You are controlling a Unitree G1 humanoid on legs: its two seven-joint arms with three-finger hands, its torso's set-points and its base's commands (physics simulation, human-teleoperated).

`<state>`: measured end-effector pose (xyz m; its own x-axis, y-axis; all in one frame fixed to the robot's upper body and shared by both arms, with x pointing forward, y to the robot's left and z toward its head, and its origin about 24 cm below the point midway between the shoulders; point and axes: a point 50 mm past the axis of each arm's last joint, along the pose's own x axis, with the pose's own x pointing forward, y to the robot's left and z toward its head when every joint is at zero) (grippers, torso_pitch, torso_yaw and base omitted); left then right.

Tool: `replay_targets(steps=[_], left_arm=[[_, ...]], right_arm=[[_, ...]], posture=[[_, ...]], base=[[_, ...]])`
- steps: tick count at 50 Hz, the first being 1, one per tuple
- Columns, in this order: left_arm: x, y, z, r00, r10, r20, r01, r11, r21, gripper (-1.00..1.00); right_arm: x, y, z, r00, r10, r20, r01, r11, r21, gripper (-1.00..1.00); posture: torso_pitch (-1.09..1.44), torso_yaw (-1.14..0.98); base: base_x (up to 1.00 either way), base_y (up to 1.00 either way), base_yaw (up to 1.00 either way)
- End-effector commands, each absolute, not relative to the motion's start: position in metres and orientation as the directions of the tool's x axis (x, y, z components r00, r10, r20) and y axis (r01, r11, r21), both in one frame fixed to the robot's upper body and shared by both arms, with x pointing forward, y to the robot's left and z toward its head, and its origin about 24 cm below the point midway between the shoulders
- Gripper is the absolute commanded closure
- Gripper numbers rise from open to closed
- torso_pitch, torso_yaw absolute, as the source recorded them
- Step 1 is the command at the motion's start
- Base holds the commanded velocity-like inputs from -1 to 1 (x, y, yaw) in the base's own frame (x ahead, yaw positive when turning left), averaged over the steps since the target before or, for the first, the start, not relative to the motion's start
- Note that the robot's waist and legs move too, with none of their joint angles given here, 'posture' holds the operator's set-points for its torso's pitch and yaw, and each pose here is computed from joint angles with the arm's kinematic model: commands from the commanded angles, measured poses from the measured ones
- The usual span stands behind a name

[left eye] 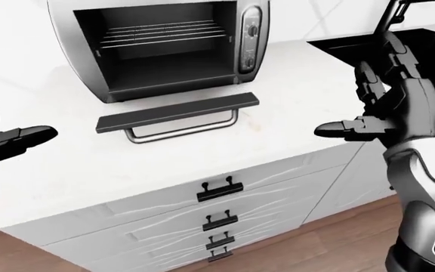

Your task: Close the toaster oven door.

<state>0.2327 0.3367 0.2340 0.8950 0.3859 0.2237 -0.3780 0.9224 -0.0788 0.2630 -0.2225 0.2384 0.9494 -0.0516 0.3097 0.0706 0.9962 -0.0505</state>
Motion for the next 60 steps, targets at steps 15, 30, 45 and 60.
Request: replay_targets(steps=[15,30,45,60], left_arm=[[0.229,0.334,0.25,0.879,0.368,0.302,-0.365,0.929,-0.066,-1.0],[0.229,0.335,0.251,0.879,0.37,0.302,-0.367,0.928,-0.068,-1.0],[0.228,0.338,0.254,0.874,0.377,0.308,-0.376,0.925,-0.065,-1.0],[0.229,0.341,0.25,0.873,0.385,0.299,-0.384,0.921,-0.066,-1.0]], right_arm=[[0.259,-0.225,0.25,0.926,-0.064,0.372,0.092,0.994,-0.058,-1.0],[0.261,-0.227,0.251,0.915,-0.087,0.394,0.129,0.988,-0.082,-1.0],[0.269,-0.246,0.257,0.908,-0.213,0.362,0.199,0.977,0.077,-1.0],[0.264,-0.246,0.259,0.907,-0.194,0.373,0.188,0.981,0.051,-1.0]], posture=[[0.0,0.0],[0.0,0.0],[0.0,0.0],[0.0,0.0]], base=[[0.18,0.02,0.0],[0.11,0.02,0.0],[0.0,0.0,0.0],[0.0,0.0,0.56]])
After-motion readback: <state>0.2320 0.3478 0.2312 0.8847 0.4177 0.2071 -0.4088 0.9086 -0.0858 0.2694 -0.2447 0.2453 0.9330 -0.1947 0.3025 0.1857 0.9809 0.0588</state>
